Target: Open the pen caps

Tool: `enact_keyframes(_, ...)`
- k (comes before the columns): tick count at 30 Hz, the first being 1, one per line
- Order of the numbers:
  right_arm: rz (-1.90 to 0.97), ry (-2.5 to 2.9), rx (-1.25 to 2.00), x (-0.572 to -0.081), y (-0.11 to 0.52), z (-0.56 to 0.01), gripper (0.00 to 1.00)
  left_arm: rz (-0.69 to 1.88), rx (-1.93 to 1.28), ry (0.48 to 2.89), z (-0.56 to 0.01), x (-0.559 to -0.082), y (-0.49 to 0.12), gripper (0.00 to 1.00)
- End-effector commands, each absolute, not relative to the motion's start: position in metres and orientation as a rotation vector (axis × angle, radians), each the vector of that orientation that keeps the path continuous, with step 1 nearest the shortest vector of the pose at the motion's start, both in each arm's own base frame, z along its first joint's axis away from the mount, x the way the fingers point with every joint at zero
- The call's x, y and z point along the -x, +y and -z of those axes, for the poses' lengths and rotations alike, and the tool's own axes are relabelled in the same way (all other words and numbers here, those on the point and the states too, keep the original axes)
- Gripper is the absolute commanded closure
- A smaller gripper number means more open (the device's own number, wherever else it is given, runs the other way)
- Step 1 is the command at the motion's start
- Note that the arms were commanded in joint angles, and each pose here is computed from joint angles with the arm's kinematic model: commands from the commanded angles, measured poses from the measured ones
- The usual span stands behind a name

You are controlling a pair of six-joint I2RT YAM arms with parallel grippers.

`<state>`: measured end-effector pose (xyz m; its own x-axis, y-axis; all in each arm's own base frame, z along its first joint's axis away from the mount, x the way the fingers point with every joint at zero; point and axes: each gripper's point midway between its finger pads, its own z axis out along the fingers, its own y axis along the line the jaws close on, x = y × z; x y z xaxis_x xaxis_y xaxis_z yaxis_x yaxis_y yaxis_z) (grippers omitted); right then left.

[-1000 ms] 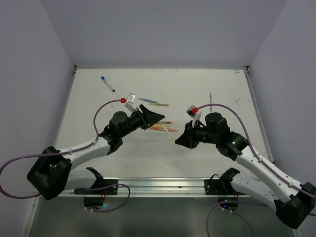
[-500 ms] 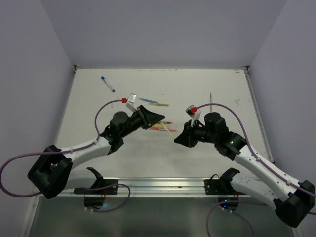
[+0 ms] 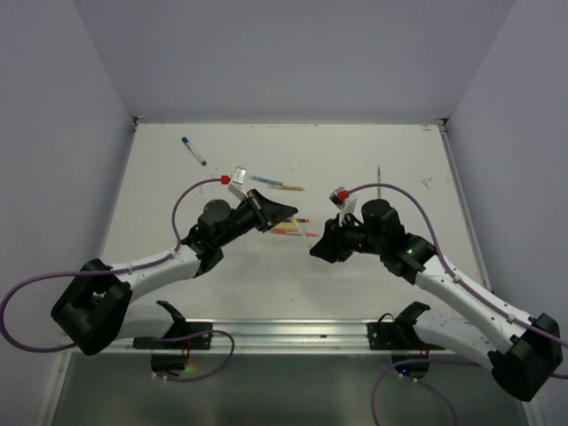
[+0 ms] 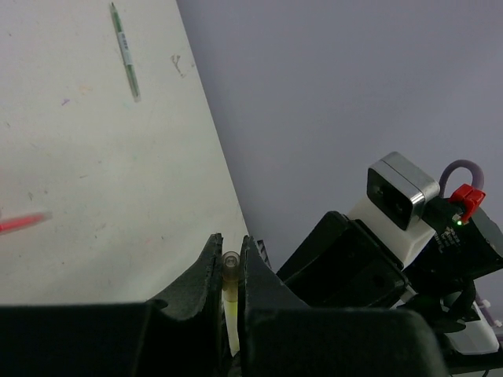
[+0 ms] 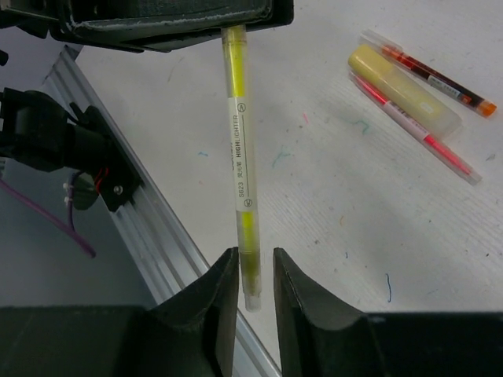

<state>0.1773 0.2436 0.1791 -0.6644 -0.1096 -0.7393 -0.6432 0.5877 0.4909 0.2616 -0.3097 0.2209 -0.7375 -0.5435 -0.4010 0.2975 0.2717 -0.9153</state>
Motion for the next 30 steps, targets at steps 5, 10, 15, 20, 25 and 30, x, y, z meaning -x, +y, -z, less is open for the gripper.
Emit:
enact_keyframes(5,-1.036,2.081,0.597,-0.202,0.265,-0.197,0.62,1.599,0.169,1.785,-0.242,-0.263,-0.320,1.00)
enact_keyframes(10,-1.054,2.086,0.594,-0.215,0.279,-0.198,0.64,1.593,0.162,1.793,-0.241,-0.263,-0.321,1.00)
enact_keyframes(15,-1.084,2.093,0.630,-0.220,0.297,-0.197,0.92,1.578,0.160,1.808,-0.237,-0.264,-0.322,1.00)
enact_keyframes(20,-0.914,2.164,0.623,-0.211,0.295,-0.170,1.00,1.460,0.292,1.863,-0.225,-0.286,-0.310,1.00)
enact_keyframes(25,-0.755,2.244,0.605,-0.185,0.281,-0.136,1.00,1.366,0.429,1.817,-0.241,-0.340,-0.263,1.00)
enact_keyframes(30,-0.707,2.299,0.568,-0.162,0.260,-0.115,1.00,1.293,0.532,1.801,-0.247,-0.382,-0.214,1.00)
